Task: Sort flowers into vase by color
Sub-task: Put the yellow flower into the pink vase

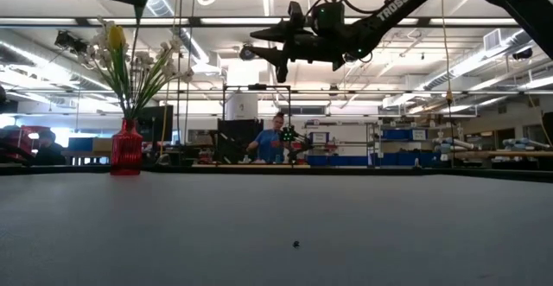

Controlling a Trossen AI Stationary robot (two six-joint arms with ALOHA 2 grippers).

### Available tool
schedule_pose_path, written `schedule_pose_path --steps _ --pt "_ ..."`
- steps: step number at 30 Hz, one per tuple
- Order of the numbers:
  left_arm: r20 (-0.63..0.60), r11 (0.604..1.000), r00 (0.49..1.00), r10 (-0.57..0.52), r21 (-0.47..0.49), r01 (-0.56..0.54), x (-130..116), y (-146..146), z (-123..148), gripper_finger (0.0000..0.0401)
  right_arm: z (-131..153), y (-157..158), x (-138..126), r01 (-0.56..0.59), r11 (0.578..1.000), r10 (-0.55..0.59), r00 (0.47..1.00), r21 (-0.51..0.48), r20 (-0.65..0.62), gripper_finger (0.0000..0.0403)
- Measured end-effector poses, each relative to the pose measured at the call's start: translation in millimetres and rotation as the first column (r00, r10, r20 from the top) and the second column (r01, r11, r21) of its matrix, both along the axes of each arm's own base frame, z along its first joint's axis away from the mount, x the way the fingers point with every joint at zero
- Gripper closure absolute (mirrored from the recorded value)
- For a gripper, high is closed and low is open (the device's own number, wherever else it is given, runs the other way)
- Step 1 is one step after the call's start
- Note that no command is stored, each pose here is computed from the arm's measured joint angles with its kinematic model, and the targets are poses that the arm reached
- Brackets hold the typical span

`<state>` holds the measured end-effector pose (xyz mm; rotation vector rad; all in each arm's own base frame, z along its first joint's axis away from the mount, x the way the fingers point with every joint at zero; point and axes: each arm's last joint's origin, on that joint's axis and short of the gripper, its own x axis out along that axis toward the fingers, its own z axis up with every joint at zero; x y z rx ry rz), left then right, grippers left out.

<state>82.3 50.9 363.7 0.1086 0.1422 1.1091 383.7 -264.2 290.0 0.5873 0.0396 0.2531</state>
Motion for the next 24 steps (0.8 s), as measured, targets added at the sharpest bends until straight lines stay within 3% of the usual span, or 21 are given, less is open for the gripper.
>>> schedule_pose_path --steps 13,24 --pt "0.012 0.993 0.993 0.121 0.007 -0.122 -4.9 5.1 -3.8 0.0401 -0.9 -0.8 0.2 0.029 1.000 -0.029 1.000 0.000 -0.005 0.0234" --pt "0.065 0.984 0.982 0.177 -0.017 -0.176 6.9 16.6 -27.5 0.0400 -0.9 0.1 0.5 0.014 1.000 -0.014 1.000 -0.006 -0.004 0.0234"
